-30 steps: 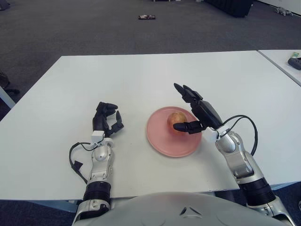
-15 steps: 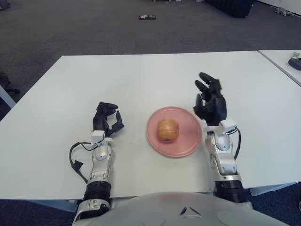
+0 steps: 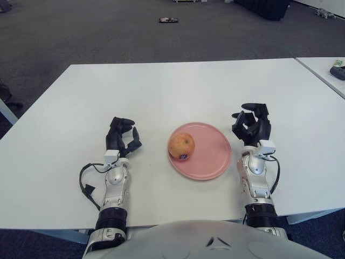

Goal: Put the apple into the plate.

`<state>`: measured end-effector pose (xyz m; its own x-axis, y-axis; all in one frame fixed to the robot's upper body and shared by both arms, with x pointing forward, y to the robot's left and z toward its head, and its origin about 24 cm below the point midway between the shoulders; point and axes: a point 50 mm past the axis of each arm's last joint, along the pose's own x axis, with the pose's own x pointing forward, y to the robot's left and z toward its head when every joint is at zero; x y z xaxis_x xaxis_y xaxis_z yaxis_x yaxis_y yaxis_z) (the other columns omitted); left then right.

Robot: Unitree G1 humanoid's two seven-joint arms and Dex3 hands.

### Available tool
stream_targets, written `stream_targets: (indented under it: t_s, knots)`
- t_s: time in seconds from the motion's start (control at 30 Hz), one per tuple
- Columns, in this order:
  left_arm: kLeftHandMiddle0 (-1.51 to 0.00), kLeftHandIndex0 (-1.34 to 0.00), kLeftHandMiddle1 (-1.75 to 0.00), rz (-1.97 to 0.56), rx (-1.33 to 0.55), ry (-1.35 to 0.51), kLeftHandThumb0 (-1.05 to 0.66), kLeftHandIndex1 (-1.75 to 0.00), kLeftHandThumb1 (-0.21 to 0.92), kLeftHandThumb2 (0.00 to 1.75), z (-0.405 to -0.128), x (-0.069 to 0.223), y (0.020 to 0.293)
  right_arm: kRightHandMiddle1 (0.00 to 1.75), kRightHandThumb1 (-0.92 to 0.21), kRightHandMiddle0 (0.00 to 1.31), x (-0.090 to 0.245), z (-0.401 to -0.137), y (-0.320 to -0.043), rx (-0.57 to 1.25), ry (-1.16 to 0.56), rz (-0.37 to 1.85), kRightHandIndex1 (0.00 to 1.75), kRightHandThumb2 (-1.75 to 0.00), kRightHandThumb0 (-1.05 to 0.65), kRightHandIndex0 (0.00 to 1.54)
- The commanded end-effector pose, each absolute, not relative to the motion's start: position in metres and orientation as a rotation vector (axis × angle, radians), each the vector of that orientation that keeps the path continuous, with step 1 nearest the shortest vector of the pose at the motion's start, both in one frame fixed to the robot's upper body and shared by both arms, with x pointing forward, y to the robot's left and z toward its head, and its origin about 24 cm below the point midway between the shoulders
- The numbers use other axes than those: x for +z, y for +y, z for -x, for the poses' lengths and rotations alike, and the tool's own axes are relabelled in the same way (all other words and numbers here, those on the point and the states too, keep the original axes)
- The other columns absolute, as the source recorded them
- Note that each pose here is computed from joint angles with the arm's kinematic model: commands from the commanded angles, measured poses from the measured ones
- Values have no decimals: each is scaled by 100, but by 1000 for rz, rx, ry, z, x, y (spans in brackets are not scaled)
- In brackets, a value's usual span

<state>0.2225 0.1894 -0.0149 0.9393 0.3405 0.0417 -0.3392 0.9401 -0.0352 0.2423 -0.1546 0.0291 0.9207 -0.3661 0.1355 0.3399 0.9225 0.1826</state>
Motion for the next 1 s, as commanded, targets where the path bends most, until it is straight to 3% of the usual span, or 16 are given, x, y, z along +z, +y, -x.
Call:
stream_targets:
  t_s: [0.0, 0.7, 0.97]
  knots:
    - [-80, -53, -175, 25, 354, 38, -44, -175, 42, 120, -209, -33, 190, 175, -48, 49, 29, -245, -158, -349, -174, -145, 175, -113, -43, 78]
    - [-82, -52, -175, 54, 345, 33, -44, -175, 42, 120, -212, -33, 189, 175, -48, 48, 8, -226, -176, -322, -69, 30, 175, -112, -43, 79]
    - [-81, -53, -175, 61, 340, 29, -45, -175, 41, 121, -212, -33, 189, 175, -47, 49, 5, -223, -175, -275, -79, 85, 175, -113, -43, 85]
